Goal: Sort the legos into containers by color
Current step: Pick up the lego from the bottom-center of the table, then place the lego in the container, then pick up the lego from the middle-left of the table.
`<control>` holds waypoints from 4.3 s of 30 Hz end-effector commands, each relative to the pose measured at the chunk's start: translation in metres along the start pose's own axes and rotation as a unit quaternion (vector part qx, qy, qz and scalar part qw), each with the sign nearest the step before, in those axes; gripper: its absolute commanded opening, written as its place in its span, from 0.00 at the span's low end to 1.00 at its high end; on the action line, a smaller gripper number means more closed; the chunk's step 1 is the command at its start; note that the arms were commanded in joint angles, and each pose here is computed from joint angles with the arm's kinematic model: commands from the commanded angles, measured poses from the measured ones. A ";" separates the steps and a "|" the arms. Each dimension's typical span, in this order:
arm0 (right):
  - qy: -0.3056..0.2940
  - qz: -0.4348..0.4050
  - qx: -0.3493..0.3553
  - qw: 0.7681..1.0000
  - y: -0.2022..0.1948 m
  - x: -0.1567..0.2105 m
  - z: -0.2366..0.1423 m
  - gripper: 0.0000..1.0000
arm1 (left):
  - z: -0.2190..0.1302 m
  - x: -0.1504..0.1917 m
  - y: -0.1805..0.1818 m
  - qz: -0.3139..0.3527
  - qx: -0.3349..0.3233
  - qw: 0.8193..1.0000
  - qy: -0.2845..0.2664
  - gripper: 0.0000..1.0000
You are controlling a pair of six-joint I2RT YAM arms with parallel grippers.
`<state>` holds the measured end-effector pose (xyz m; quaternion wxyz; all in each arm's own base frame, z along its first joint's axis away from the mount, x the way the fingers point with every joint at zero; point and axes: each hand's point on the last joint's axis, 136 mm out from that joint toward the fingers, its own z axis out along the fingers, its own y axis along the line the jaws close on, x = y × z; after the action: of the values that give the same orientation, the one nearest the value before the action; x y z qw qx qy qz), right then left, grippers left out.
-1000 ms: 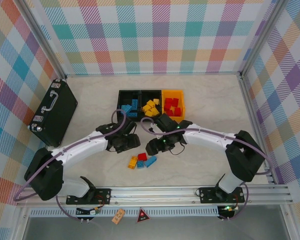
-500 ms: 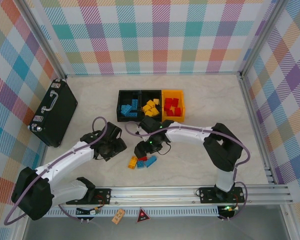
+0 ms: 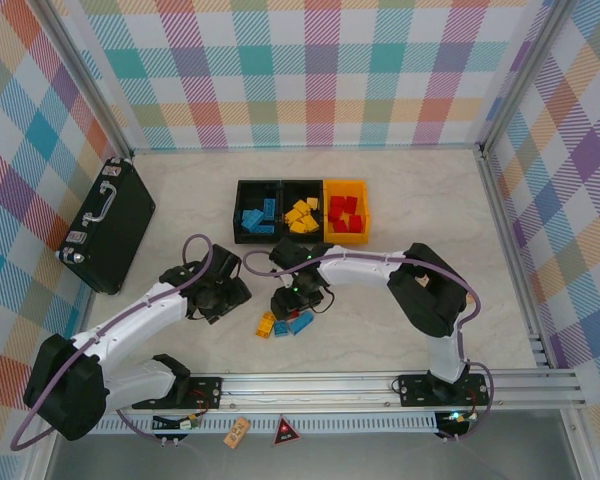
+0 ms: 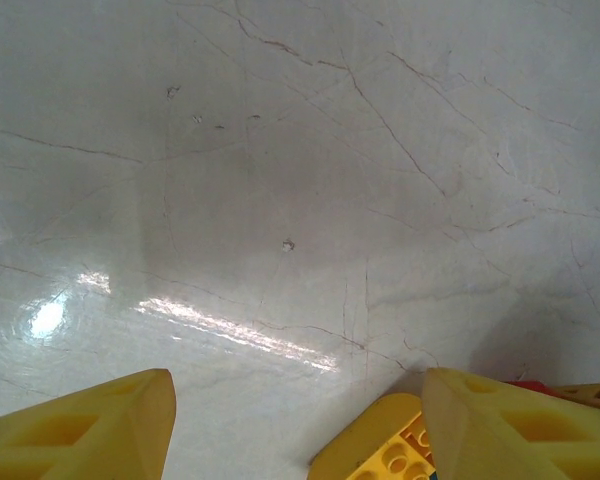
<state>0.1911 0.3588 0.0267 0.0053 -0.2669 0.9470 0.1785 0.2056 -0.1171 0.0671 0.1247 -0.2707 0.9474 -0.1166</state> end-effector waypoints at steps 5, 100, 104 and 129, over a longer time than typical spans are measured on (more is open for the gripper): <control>-0.026 0.044 0.071 0.996 -0.031 -0.009 -0.013 0.37 | 0.005 0.002 0.002 0.005 -0.004 1.000 0.012 0.66; -0.161 0.231 -0.007 0.960 -0.131 -0.016 -0.147 0.56 | 0.035 0.064 -0.052 0.245 -0.083 0.958 0.126 0.69; -0.161 0.232 -0.013 0.959 -0.128 -0.016 -0.145 0.56 | 0.037 0.063 -0.042 0.241 -0.094 0.958 0.122 0.66; -0.148 0.237 -0.022 0.960 -0.121 -0.018 -0.131 0.55 | 0.040 0.071 -0.025 0.248 -0.121 0.954 0.120 0.36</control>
<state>0.2824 0.2235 0.1144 0.1060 -0.0097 0.9684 0.2257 0.1740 -0.1865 0.0186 -0.0025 -0.0287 0.9995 -0.0144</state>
